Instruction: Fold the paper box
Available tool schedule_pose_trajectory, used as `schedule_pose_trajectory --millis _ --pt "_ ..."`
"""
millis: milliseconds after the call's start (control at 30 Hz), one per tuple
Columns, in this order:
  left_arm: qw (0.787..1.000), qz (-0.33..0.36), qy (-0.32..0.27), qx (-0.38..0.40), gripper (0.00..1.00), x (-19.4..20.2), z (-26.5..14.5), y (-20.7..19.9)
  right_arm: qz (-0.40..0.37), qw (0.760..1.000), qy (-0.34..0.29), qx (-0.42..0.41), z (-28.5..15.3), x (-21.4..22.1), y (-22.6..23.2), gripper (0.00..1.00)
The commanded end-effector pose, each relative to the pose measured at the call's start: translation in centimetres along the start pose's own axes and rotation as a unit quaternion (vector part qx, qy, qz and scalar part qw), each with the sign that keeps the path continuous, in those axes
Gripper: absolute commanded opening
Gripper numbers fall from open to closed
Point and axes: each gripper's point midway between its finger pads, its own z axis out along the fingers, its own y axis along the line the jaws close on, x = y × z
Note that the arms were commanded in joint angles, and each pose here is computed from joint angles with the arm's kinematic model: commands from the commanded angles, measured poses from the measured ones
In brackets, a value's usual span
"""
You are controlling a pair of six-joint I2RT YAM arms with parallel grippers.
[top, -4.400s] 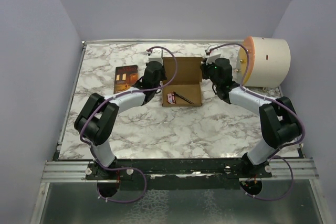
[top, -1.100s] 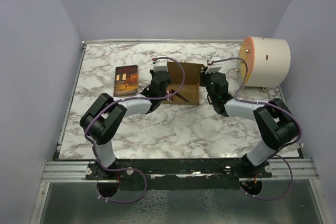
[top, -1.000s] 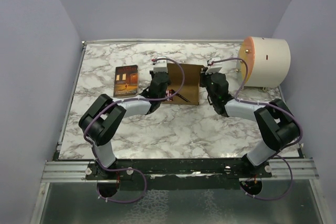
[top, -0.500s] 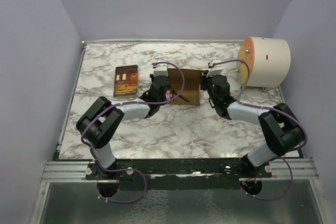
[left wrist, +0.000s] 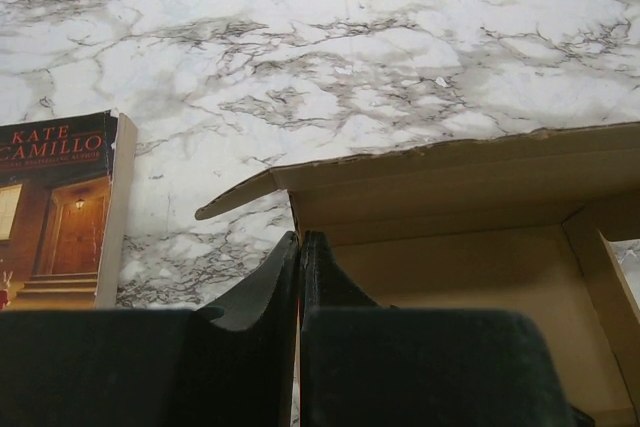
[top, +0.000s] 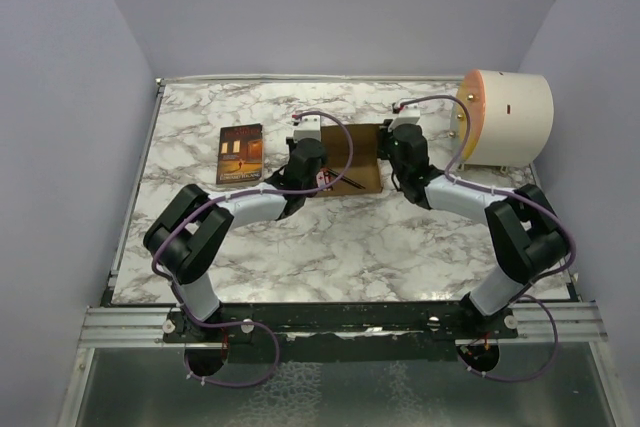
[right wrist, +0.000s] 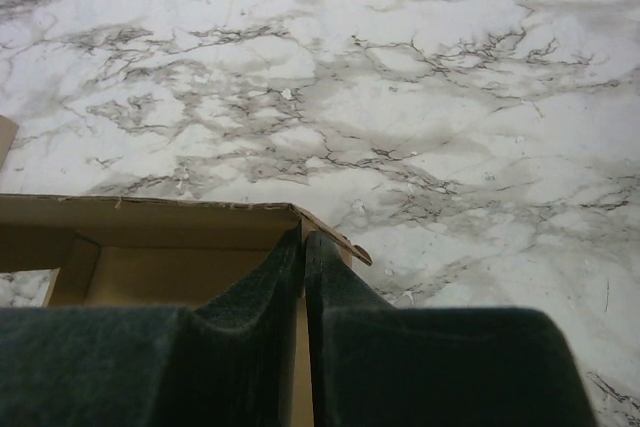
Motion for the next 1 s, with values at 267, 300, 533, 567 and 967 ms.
schedule_pose_trajectory --millis 267,300,533,567,967 --pt "0.997 -0.016 0.031 0.076 0.0 0.2 -1.2 -3.8 0.044 0.996 0.049 -0.059 -0.5 2.7 4.0 0.06" --pt "0.997 -0.016 0.031 0.075 0.0 0.3 -1.2 -3.7 0.047 0.996 0.048 -0.057 -0.6 2.7 3.9 0.06" --pt "0.996 -0.014 0.037 0.077 0.0 0.9 -1.3 -3.6 0.053 0.995 0.061 -0.052 -1.2 3.9 3.5 0.06" --pt "0.996 -0.014 0.038 0.077 0.0 1.0 -1.3 -3.6 0.05 0.995 0.063 -0.054 -1.3 4.1 3.5 0.06" --pt "0.994 -0.036 0.04 0.094 0.0 1.2 -2.8 -3.6 -0.005 0.997 0.035 -0.075 -3.2 3.2 2.9 0.06"
